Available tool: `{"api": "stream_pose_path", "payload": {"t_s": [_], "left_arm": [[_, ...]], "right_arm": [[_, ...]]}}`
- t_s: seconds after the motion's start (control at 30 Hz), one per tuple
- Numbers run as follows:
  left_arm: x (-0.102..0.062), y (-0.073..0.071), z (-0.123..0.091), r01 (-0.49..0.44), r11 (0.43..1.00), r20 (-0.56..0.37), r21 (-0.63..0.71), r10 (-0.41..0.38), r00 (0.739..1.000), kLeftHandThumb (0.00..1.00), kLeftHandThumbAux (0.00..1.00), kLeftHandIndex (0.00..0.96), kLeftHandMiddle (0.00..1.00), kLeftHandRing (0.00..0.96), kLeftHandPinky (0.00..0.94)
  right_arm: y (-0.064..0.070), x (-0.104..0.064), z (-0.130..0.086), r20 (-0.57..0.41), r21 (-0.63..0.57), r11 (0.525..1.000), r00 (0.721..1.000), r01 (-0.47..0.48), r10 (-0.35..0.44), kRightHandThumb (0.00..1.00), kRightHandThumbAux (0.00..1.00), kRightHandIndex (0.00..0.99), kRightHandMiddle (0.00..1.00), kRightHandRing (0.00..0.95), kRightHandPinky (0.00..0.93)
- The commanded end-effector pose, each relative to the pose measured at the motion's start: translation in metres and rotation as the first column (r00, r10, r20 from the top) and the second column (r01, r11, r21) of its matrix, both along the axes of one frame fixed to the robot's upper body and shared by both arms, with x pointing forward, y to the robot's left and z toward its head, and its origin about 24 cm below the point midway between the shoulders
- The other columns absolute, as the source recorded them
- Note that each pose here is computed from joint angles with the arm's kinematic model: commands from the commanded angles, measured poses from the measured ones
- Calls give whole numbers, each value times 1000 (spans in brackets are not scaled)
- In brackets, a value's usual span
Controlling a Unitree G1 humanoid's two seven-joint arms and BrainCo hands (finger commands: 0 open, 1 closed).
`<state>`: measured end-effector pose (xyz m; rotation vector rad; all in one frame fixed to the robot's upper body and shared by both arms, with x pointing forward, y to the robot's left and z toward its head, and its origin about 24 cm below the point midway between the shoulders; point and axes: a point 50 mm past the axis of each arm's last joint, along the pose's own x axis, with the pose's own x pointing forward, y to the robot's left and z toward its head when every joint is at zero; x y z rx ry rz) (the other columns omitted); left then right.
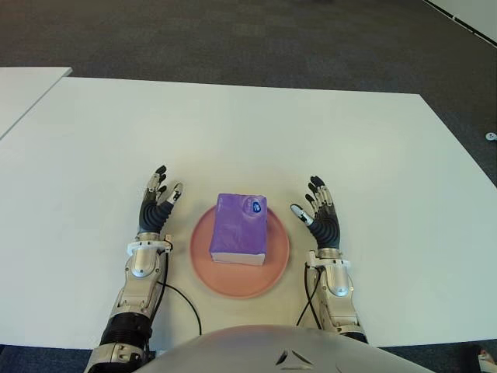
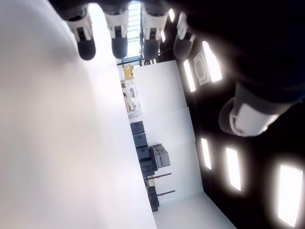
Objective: Put the tissue paper into the plate.
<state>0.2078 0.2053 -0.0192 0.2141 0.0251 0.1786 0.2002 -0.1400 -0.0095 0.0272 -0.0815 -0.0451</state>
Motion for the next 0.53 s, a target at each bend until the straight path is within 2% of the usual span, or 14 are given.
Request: {"api": "stream_pose_path", "payload": {"t_s": [0.03, 0.53], "left_arm": [[-21, -2, -23, 6, 1000, -148, -25, -10, 989, 0, 514, 0, 0, 0, 0], [-21, -1, -21, 33, 999, -168, -26, -37, 985, 0, 509, 0, 0, 0, 0]], "right_arm": [[1, -28, -43, -219, 37, 999, 976, 4, 4, 0, 695, 0, 0, 0, 0], [2, -27, -42, -219, 21, 1000, 976, 5, -1, 0, 717, 0, 0, 0, 0]]}}
